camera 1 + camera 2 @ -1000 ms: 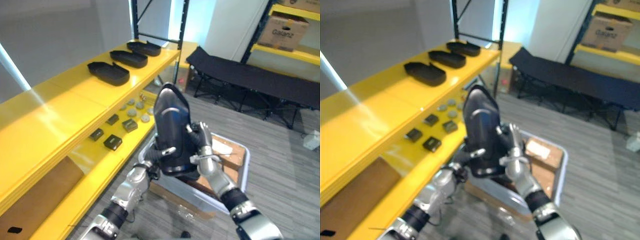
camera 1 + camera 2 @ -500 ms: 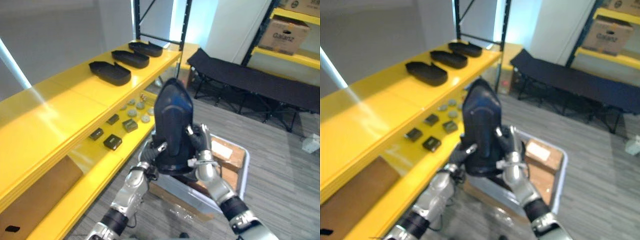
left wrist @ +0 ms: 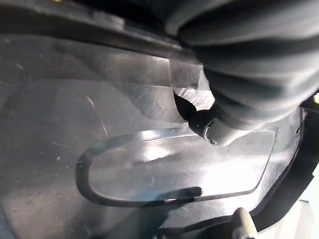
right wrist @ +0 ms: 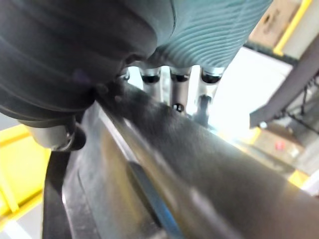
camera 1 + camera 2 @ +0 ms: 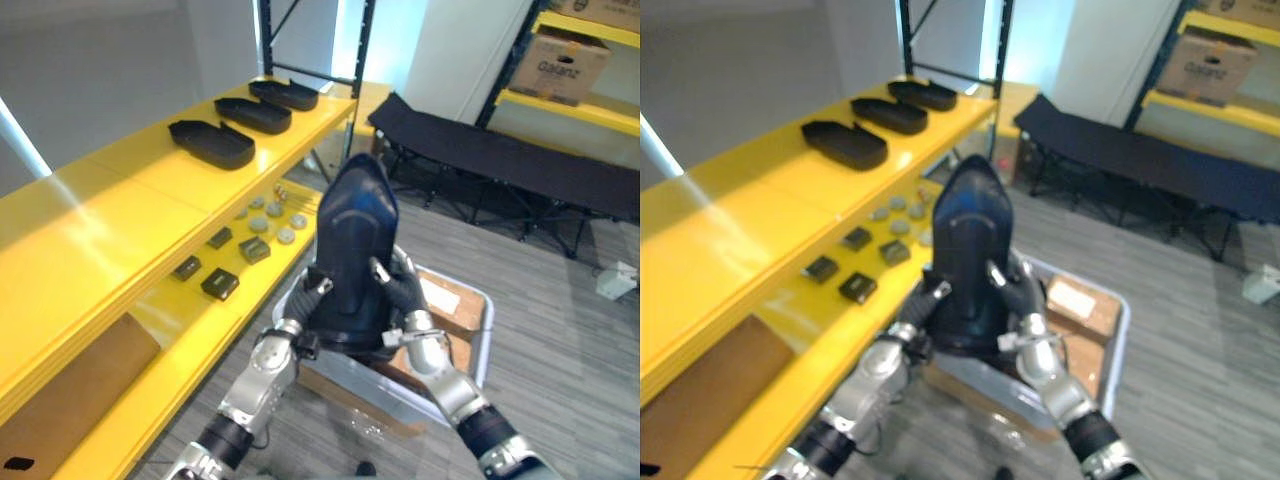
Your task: Walk over and take plastic housings, then place them on the shelf
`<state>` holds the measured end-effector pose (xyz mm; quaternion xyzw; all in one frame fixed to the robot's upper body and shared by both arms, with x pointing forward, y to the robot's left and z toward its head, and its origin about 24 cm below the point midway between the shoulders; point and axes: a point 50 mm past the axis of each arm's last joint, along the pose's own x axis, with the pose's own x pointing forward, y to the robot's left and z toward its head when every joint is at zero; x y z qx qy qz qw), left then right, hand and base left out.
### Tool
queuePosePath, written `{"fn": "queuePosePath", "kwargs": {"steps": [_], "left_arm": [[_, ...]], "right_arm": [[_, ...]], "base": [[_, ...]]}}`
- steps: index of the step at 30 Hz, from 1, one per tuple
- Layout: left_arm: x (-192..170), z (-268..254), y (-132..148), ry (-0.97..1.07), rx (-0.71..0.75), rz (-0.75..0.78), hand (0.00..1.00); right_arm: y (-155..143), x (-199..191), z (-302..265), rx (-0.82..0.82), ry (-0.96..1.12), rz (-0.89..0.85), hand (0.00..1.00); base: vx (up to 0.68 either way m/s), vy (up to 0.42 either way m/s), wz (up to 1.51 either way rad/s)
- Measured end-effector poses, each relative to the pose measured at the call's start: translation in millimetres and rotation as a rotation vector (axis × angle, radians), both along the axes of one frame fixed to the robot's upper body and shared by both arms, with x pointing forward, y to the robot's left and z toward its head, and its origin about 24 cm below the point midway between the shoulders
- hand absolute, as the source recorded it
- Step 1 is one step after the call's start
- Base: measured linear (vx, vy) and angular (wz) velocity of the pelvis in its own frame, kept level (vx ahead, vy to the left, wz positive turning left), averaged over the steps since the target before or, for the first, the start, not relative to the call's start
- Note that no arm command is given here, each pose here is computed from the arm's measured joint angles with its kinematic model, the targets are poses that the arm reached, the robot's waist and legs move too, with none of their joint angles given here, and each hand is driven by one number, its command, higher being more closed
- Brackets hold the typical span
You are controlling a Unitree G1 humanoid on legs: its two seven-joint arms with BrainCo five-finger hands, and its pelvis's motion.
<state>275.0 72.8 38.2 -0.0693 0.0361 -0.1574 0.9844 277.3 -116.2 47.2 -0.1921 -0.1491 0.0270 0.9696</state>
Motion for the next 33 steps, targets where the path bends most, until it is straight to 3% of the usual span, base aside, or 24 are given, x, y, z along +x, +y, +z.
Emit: {"fn": "queuePosePath", "kwargs": {"steps": [9, 18, 24, 30, 33], "left_arm": [[3, 18, 1, -0.117, 0.089, -0.013, 1.0], [-8, 95, 9, -0.578, 0.1, 0.108, 1.0], [-22, 87, 55, -0.632, 0.138, 0.388, 1.0], [-24, 85, 74, -0.617, 0.14, 0.555, 1.0], [-26, 81, 82, -0.587, 0.108, 0.618, 1.0]], "right_arm": [[-10, 6, 15, 0.149, 0.038, 0.076, 0.0], [-47, 3, 117, 0.173, -0.438, 0.164, 0.0], [-118, -14, 151, 0.197, -0.577, -0.074, 0.0], [-139, -29, 121, 0.183, -0.429, -0.2, 0.0], [-148, -41, 94, 0.252, -0.342, -0.277, 0.0]], "base": [[0.0, 0.003, 0.0], [0.0, 0.011, 0.0], [0.0, 0.023, -0.1], [0.05, 0.023, -0.15], [0.05, 0.024, -0.06]]}}
